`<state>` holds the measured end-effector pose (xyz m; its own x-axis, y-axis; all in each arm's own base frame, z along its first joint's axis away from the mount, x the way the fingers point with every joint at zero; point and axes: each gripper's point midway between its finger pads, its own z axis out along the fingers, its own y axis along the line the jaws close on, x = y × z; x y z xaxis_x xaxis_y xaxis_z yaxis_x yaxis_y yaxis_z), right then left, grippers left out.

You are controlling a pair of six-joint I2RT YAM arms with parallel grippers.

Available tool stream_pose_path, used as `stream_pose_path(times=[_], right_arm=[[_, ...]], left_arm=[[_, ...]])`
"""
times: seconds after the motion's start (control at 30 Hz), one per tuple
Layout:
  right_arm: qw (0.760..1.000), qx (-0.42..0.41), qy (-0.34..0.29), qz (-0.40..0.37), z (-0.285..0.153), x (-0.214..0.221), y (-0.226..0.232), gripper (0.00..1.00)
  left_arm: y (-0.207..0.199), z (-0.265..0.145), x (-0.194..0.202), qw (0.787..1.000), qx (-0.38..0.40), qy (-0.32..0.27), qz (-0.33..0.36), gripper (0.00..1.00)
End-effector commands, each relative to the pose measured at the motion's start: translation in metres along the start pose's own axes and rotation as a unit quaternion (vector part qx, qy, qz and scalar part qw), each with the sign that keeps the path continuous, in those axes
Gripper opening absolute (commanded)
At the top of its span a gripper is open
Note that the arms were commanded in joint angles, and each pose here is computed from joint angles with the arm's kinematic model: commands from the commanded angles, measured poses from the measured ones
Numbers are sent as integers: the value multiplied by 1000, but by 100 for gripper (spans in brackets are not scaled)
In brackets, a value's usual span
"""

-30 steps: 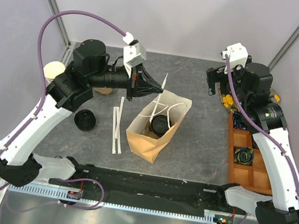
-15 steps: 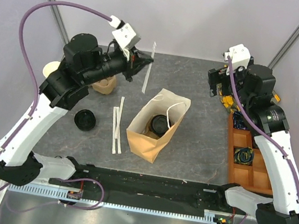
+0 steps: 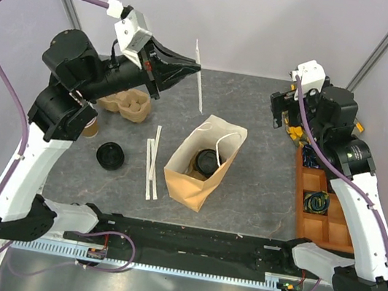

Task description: Pack the takeout coffee

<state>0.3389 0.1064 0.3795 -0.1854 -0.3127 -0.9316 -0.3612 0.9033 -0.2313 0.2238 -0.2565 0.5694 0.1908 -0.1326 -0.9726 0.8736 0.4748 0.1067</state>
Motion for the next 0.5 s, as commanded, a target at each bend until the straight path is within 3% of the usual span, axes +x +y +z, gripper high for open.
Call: stream_pose_path(times=[0.0,0.23,0.47], right_arm=[[1000,3,-20,0,-12,-9,-4,98],[1000,1,-18,3,-17,-5,-3,98],[1000,-5,-15,6,-18,-2,-1,98]], left_arm=[[-41,-1,5,992,108,26,-66,2],[-75,-7,61,965,186,118,-144,2],[-56,-10,121,972,121,170,-111,2]])
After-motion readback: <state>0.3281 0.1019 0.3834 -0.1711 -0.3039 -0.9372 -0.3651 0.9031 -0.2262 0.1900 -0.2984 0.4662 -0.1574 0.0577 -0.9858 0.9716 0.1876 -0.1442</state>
